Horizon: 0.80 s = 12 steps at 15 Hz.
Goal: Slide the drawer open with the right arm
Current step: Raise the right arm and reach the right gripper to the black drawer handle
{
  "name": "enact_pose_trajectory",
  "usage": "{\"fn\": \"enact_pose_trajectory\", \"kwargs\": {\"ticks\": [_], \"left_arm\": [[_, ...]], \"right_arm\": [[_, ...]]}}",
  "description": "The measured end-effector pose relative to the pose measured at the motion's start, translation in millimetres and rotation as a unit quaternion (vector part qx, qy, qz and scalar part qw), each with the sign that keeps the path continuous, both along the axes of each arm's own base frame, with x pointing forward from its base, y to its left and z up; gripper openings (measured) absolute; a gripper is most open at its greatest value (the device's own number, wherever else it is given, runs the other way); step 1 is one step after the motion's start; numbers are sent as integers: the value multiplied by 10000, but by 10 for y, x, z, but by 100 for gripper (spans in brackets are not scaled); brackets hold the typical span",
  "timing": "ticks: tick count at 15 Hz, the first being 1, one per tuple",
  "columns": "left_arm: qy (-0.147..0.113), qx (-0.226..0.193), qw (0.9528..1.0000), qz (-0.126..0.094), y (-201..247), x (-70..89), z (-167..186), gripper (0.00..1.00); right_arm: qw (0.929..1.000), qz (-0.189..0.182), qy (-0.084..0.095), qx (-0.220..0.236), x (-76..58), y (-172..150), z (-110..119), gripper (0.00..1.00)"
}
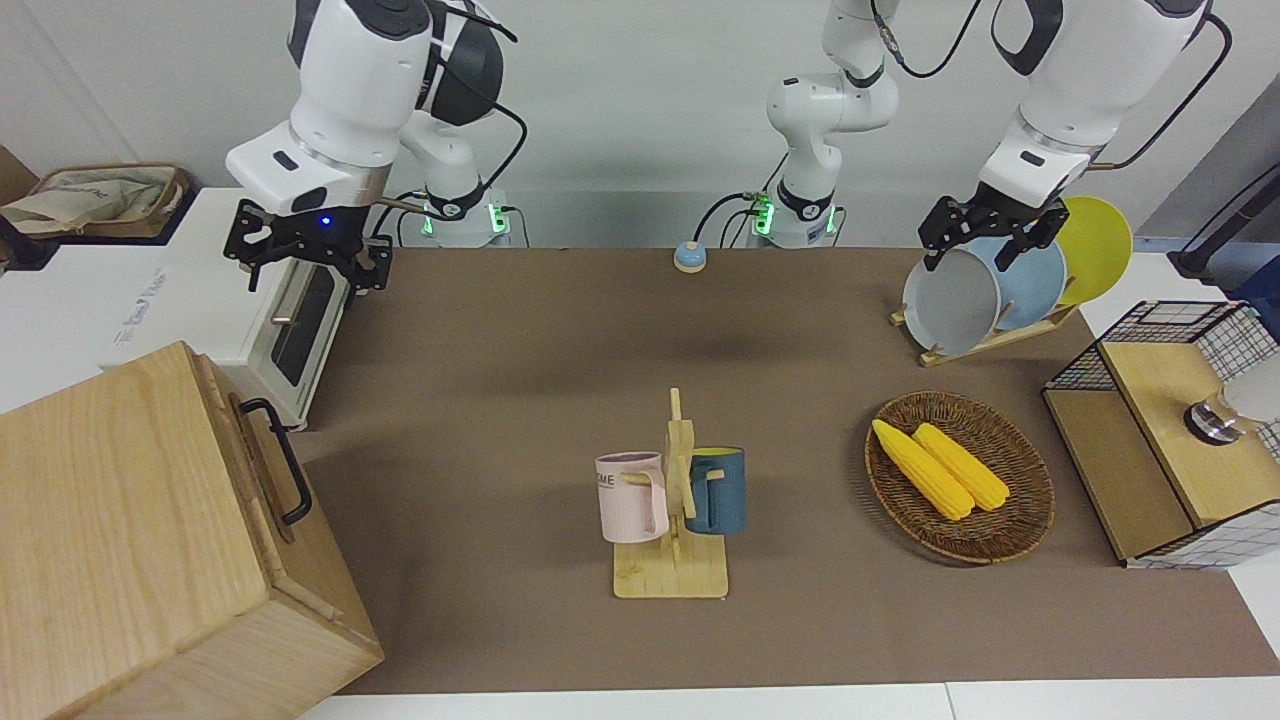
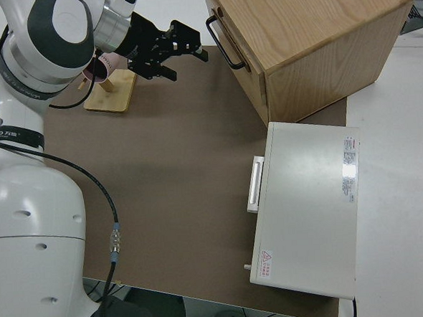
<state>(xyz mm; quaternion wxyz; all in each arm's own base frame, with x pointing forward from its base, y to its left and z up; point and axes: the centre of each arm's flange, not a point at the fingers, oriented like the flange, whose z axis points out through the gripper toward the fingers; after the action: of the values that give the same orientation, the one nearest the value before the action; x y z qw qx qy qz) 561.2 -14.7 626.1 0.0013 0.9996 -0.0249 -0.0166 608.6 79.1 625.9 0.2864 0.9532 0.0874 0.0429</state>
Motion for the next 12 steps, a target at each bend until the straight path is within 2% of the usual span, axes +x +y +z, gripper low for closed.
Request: {"fn": "enact_pose_trajectory", "kwargs": {"ticks": [3, 6, 12], "left_arm": [[0, 0, 10000, 0, 0, 0, 0, 100], [0, 0, 10000, 0, 0, 0, 0, 100], [0, 0, 10000, 0, 0, 0, 0, 100]], "right_arm": [[9970, 307, -79, -712, 61, 291, -102, 99], [9862, 542, -170, -1555, 156, 576, -382, 99], [9678, 737, -496, -2355, 295, 728, -969, 99]]}}
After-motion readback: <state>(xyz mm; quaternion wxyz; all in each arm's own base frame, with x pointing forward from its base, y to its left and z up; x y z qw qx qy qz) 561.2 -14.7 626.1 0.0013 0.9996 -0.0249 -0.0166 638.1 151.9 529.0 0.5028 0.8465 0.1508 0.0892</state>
